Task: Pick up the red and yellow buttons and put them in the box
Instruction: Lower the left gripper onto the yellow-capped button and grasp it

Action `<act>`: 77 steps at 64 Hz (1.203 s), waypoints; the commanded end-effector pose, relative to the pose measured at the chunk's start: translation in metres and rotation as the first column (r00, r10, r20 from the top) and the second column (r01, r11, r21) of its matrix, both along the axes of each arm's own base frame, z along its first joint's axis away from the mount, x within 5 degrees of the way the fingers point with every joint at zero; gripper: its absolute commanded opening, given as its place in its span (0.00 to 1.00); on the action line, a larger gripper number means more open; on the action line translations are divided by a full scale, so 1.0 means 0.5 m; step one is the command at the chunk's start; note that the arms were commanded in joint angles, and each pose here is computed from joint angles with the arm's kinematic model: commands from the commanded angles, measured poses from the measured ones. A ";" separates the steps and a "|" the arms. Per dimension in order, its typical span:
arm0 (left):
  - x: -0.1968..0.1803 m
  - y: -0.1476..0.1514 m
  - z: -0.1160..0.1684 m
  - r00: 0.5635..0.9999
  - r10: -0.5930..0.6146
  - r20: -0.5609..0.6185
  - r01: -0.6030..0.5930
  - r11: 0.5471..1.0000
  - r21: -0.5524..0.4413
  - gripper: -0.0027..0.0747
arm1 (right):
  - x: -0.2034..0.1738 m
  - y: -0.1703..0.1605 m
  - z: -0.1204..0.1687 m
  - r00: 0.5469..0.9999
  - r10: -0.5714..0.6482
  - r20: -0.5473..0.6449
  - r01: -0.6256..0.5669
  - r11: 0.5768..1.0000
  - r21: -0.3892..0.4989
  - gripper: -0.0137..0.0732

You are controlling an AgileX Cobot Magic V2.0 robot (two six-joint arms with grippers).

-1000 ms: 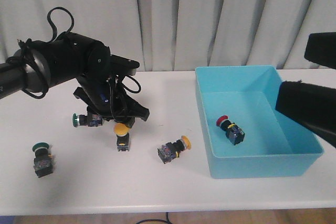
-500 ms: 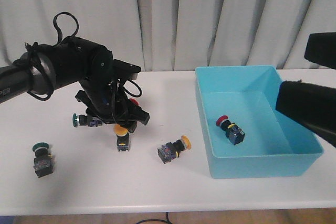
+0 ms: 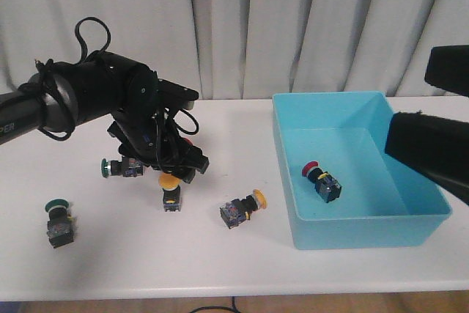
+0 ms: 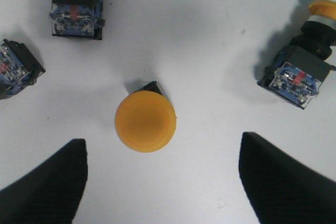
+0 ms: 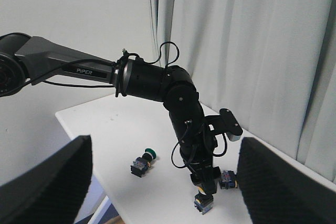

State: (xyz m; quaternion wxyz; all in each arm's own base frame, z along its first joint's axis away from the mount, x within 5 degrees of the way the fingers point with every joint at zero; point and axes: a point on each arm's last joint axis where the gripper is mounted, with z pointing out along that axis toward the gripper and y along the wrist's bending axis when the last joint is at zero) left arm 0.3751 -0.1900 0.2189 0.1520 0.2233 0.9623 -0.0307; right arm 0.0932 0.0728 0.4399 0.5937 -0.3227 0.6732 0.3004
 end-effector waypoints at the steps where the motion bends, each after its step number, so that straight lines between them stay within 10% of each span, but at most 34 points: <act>1: 0.002 -0.002 0.064 0.994 0.001 0.108 0.005 0.999 -0.054 0.77 | -0.002 -0.001 0.026 0.999 -0.013 0.036 0.011 0.998 0.065 0.78; 77: 0.038 -0.005 -0.024 0.998 0.009 0.069 -0.008 1.000 -0.026 0.67 | -0.002 -0.001 0.026 0.999 -0.013 0.034 0.011 0.998 0.067 0.78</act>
